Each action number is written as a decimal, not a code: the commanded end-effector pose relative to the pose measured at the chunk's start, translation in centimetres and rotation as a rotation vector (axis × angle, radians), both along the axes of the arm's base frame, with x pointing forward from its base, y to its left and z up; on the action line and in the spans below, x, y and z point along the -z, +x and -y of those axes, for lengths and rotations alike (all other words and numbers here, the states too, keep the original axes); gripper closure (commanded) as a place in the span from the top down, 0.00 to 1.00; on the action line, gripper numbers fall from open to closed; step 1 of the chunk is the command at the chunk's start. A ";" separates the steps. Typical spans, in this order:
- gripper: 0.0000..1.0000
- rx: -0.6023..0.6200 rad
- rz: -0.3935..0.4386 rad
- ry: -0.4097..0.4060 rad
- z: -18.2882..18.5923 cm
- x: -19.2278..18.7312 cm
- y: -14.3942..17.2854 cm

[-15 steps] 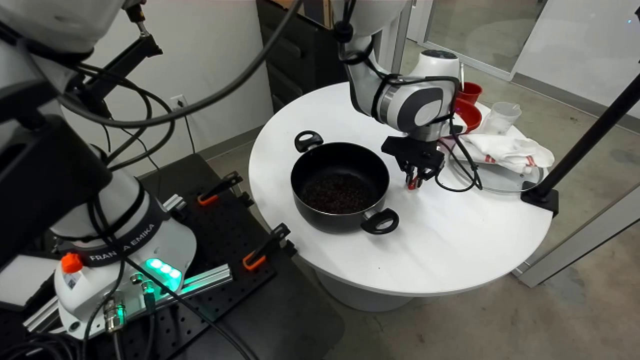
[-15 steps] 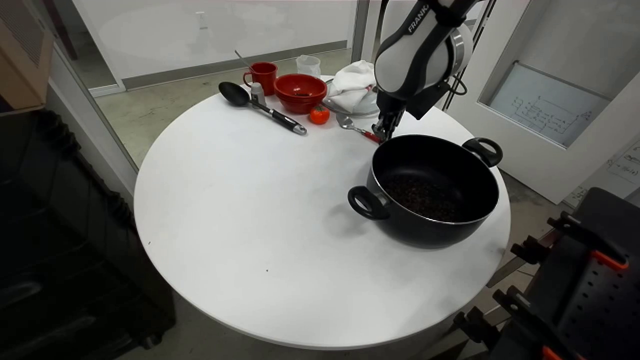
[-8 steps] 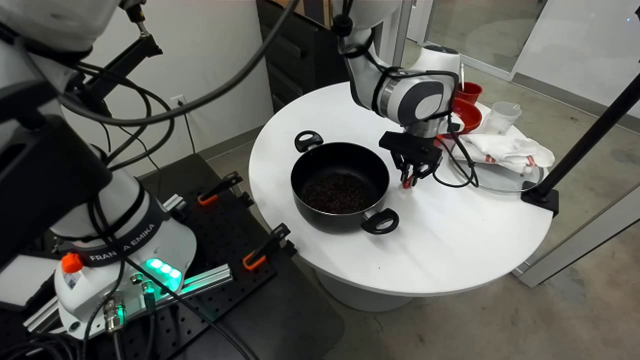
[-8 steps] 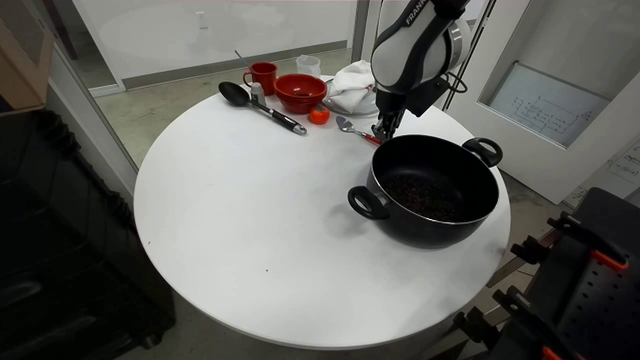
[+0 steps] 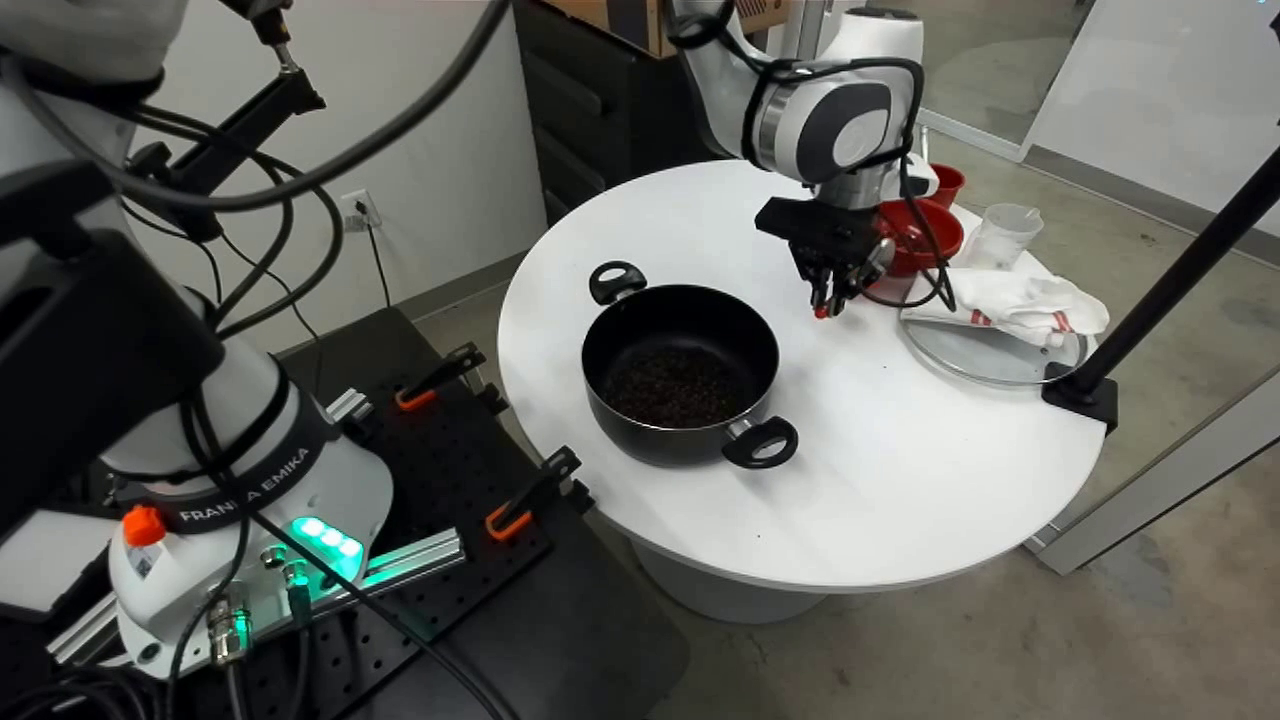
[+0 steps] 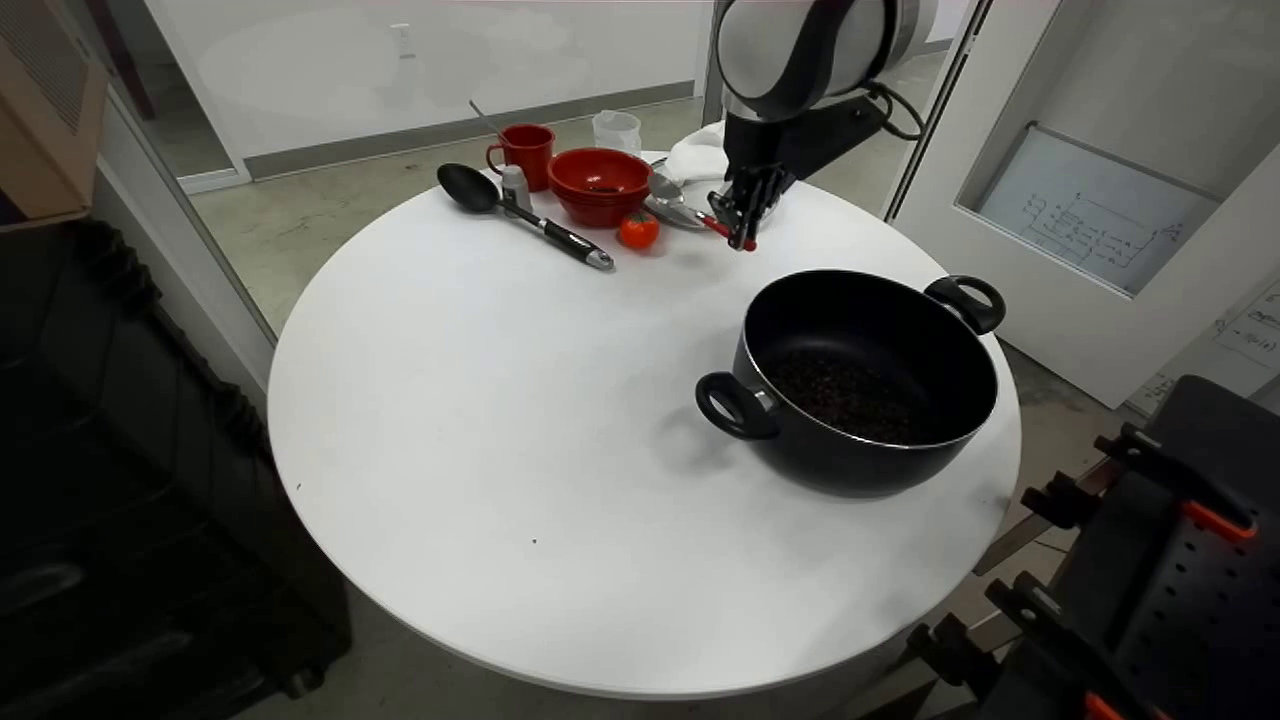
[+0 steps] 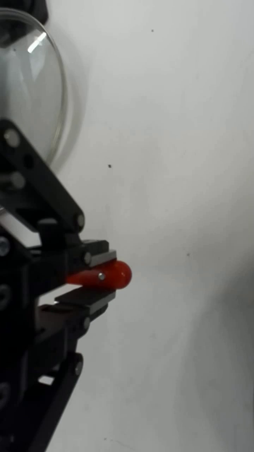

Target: Move the black pot to the right then use the spoon to take some contents out of the pot

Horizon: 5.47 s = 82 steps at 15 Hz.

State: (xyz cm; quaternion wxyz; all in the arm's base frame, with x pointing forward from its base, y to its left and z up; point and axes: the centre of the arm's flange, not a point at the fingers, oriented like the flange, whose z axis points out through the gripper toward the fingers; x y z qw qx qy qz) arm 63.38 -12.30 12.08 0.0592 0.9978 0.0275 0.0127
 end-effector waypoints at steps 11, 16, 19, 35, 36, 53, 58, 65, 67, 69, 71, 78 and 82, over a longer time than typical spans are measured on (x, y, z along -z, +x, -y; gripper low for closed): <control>0.05 -0.179 0.112 -0.022 -14.2 -13.6 -1.5; 0.05 -0.263 -0.124 -0.059 -15.1 -17.0 -5.2; 0.05 -0.297 -0.196 -0.140 -11.7 -16.7 -7.6; 0.05 -0.296 -0.223 -0.155 -3.5 -7.6 -13.2; 0.05 -0.306 -0.227 -0.167 -2.8 -7.1 -14.2; 0.05 -0.839 -0.467 -0.471 0.3 -4.5 -25.9; 0.05 -0.875 -0.352 -0.662 -0.4 -2.2 -26.7; 0.05 -0.937 -0.398 -0.735 -3.0 2.0 -31.2; 0.05 -0.958 -0.408 -0.761 -4.4 2.9 -32.7; 0.05 -0.972 -0.405 -0.789 -6.1 3.5 -34.3; 0.05 -0.985 -0.397 -0.807 -7.5 3.8 -35.7; 0.05 -0.962 -0.393 -0.824 -9.8 4.0 -35.9; 0.05 -0.870 -0.477 -0.771 -9.9 3.8 -32.5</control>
